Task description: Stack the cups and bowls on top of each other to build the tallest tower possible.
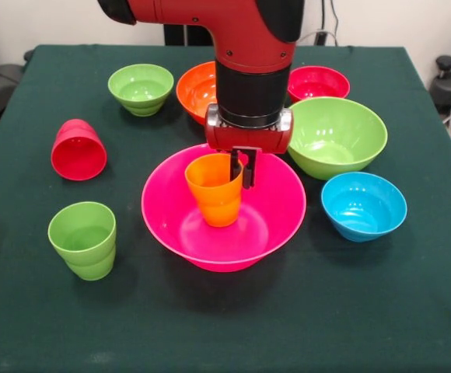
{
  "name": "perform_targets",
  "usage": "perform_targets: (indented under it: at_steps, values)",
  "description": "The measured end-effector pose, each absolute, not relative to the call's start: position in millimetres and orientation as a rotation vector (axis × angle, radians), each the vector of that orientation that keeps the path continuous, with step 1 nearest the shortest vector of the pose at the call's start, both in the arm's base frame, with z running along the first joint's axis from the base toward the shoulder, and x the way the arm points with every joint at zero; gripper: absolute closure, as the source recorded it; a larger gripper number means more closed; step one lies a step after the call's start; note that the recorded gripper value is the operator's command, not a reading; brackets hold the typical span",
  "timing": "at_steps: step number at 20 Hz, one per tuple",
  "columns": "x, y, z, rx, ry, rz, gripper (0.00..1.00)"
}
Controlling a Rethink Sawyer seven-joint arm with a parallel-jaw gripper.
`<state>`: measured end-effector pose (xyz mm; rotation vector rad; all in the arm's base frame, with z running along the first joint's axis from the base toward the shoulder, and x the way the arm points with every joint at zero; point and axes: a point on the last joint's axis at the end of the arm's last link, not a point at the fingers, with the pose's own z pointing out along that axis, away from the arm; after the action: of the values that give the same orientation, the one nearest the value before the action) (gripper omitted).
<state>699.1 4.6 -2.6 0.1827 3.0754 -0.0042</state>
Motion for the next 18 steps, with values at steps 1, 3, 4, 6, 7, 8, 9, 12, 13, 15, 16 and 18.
perform_targets:
  at_steps: [1, 3, 4, 6, 7, 8, 9, 12, 13, 15, 16, 18]
  values:
    - [699.1, 3.5, -2.6, 0.185, 3.075, -0.005, 1.00]
    - [699.1, 2.2, -2.5, 0.188, 3.075, -0.005, 1.00]
    - [699.1, 2.2, -2.6, 0.188, 3.075, -0.005, 1.00]
    - [699.1, 2.4, -2.6, 0.188, 3.075, -0.004, 1.00]
    - [699.1, 2.5, -2.6, 0.187, 3.075, -0.004, 1.00]
    - [699.1, 2.5, -2.6, 0.187, 3.075, -0.005, 1.00]
    - [699.1, 2.6, -2.6, 0.187, 3.075, -0.004, 1.00]
    - [699.1, 3.7, -2.6, 0.185, 3.075, -0.005, 1.00]
    - [699.0, 4.2, -2.7, 0.184, 3.076, -0.005, 1.00]
    - [698.5, 6.5, -3.5, 0.179, 3.078, -0.004, 1.00]
    - [698.4, 7.0, -3.7, 0.178, 3.078, -0.004, 1.00]
    - [697.8, 9.5, -4.5, 0.172, 3.080, -0.005, 1.00]
